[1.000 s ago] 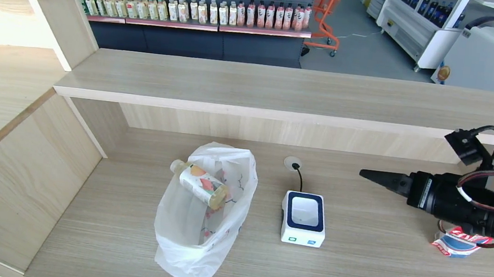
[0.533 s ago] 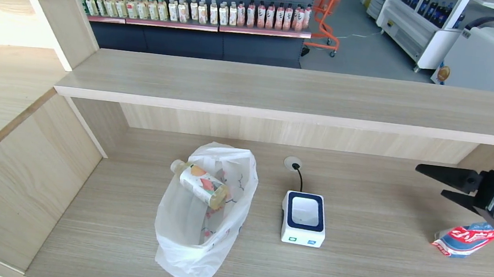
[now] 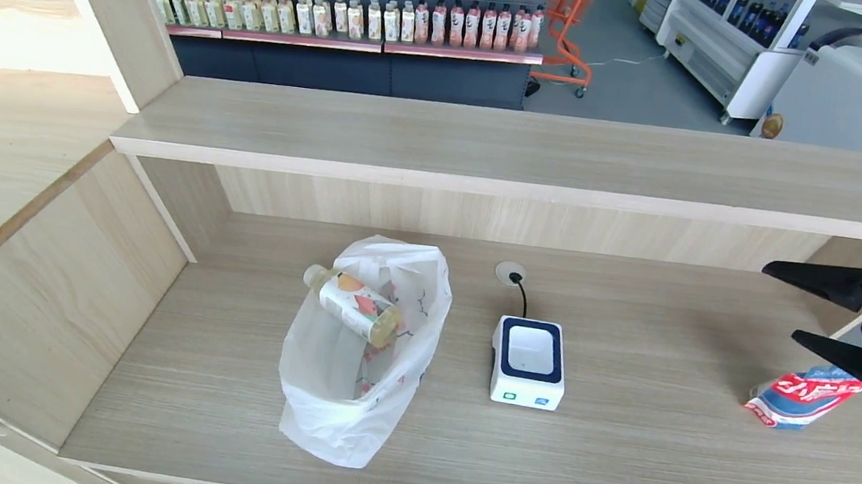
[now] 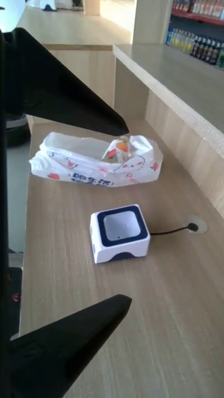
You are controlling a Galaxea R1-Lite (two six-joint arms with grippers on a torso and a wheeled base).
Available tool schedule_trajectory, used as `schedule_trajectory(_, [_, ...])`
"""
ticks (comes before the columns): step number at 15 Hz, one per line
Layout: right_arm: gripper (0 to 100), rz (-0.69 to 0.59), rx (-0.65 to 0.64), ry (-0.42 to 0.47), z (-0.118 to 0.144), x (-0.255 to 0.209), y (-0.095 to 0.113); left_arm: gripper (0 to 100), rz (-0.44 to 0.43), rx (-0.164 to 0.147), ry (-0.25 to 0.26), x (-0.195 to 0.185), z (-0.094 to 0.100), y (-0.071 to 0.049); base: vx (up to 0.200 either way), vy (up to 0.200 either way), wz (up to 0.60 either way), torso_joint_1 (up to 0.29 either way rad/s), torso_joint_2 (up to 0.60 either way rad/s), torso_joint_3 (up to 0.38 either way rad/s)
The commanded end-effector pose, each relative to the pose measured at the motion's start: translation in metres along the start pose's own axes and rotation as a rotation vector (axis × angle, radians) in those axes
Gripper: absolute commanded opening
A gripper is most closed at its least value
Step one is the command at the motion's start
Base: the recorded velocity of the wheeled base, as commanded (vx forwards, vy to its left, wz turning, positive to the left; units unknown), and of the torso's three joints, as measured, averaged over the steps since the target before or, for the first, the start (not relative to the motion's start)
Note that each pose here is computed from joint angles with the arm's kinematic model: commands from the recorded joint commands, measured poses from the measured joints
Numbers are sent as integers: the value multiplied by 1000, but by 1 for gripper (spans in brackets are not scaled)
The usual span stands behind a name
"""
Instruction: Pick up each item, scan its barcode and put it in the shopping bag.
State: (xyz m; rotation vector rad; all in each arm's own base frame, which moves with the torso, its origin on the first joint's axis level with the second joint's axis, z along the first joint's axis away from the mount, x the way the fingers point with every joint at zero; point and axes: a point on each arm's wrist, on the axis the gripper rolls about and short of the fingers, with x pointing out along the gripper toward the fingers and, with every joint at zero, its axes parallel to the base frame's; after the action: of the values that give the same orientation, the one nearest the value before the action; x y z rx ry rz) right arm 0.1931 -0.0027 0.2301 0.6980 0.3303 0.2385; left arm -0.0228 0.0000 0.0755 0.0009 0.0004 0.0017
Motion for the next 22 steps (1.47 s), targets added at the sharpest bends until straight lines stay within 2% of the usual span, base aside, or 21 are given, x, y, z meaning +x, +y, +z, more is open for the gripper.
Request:
schedule_trajectory(1, [100,-7,17,-8,2,0,-1,100,1,1,0,0,0,0,-200,0,0,-12,-2,7])
schedule_trajectory(5, [100,-36,87,-26,7,1,-8,100,0,-1,0,0,0,0,-150,0,0,-1,1,1])
schedule_trajectory(9, [100,-83,148,-52,17,7,-19,100,0,1,1,0,0,0,0,-200,0,-5,-2,5])
schedule_trajectory(11, [100,-74,204,-83,29,10,-17,100,0,2,1,0,0,0,0,-200,0,7,2,0])
schedule_trajectory(13, [100,-38,313,-126,46,12,-7,100,0,2,1,0,0,0,0,-200,0,10,2,7])
schedule_trajectory(15, [100,-97,339,-126,54,19,-10,100,0,2,1,0,0,0,0,-200,0,2,2,0])
schedule_trajectory(19, [100,-225,392,-148,69,43,-35,100,0,4,1,0,0,0,0,-200,0,1,8,2])
schedule_trajectory(22, [100,-251,444,-147,78,49,-40,100,0,4,4,0,0,0,0,-200,0,1,6,4])
